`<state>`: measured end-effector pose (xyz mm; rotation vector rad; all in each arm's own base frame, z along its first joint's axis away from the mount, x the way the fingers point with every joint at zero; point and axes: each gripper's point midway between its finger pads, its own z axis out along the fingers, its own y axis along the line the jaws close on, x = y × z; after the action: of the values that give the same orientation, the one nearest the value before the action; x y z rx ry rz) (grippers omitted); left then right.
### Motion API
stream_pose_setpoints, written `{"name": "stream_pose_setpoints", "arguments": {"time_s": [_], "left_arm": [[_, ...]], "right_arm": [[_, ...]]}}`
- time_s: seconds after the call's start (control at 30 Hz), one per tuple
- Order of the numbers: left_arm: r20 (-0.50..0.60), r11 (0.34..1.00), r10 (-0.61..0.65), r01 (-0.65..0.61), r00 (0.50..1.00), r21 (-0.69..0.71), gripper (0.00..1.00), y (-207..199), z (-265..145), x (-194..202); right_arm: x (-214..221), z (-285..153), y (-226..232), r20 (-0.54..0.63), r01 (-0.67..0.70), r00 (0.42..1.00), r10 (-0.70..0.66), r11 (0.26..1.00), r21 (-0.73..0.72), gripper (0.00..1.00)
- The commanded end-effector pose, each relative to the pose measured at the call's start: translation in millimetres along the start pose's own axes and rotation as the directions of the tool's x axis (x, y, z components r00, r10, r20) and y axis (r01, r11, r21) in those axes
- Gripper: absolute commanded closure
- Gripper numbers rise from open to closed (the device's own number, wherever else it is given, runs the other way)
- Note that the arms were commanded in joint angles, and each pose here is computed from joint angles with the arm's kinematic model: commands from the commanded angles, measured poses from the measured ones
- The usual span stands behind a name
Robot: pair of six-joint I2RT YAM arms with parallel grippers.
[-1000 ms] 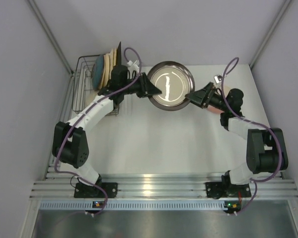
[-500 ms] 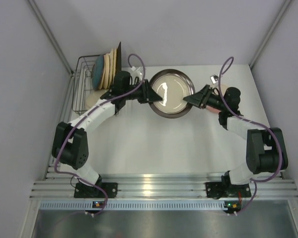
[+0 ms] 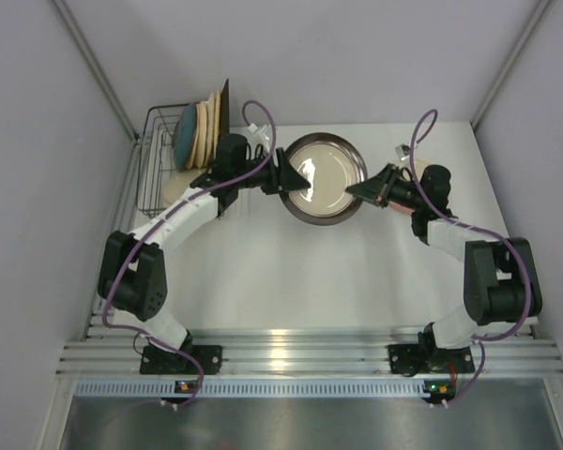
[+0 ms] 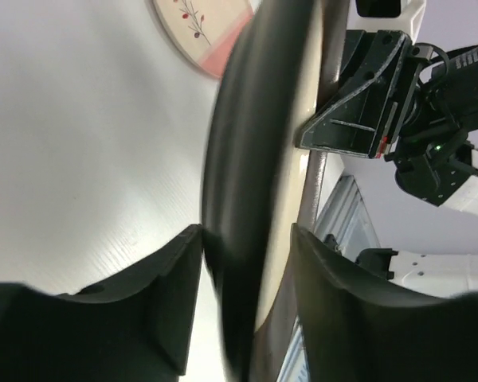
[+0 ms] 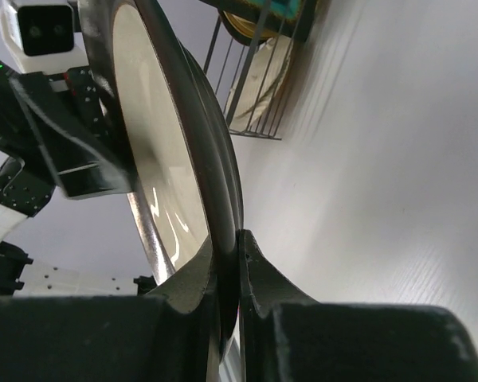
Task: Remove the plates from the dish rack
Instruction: Pass the plate from the left arm to the right, then place the plate on the table
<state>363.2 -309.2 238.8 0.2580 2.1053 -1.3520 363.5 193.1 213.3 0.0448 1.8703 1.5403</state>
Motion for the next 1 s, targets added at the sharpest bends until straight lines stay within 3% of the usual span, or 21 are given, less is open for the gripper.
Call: {"name": "stream_pose_setpoints", "arguments": {"time_s": [0.0,0.03,0.13,0.27,0.47,0.57,0.7,0.97], "left_arm": [[0.109,0.994,0.109,-0.108,0.988,-0.015,0.32,-17.1,-2.5,-33.9],[0.111,0.992,0.123,-0.119,0.986,-0.04,0.14,-13.0,-3.4,-34.6],[0.127,0.981,0.125,-0.103,0.984,-0.163,0.02,8.5,-7.4,-37.1],[0.183,0.938,0.149,-0.08,0.972,-0.337,0.01,34.9,-22.2,-46.8],[0.292,0.846,0.247,-0.058,0.924,-0.53,0.01,54.0,-62.7,-68.4],[0.302,0.832,0.265,-0.058,0.916,-0.552,0.01,56.0,-73.0,-71.1],[0.312,0.828,0.261,-0.045,0.914,-0.559,0.01,58.6,-81.0,-71.7],[0.344,0.815,0.263,-0.017,0.901,-0.579,0.01,64.8,-104.0,-73.7]], "right_arm": [[-13.5,4.0,31.2,0.023,0.1,0.995,-0.099,0.992,-0.078,1.0],[-15.8,3.5,30.2,0.034,0.096,0.995,-0.093,0.993,-0.071,1.0],[-27.1,-0.1,27.5,0.076,0.079,0.994,-0.074,0.995,-0.061,1.0],[-47.0,-9.4,20.0,0.157,0.044,0.987,-0.039,0.999,-0.028,1.0],[-96.6,-60.7,-57.7,0.425,-0.233,0.896,0.125,0.949,0.213,1.0],[-115.3,-93.1,-95.7,0.546,-0.349,0.829,0.124,0.878,0.329,1.0],[-130.4,-130.3,-131.7,0.667,-0.474,0.732,0.139,0.807,0.352,1.0],[-134.5,-141.2,-174.8,0.701,-0.542,0.696,0.156,0.755,0.369,1.0]]}}
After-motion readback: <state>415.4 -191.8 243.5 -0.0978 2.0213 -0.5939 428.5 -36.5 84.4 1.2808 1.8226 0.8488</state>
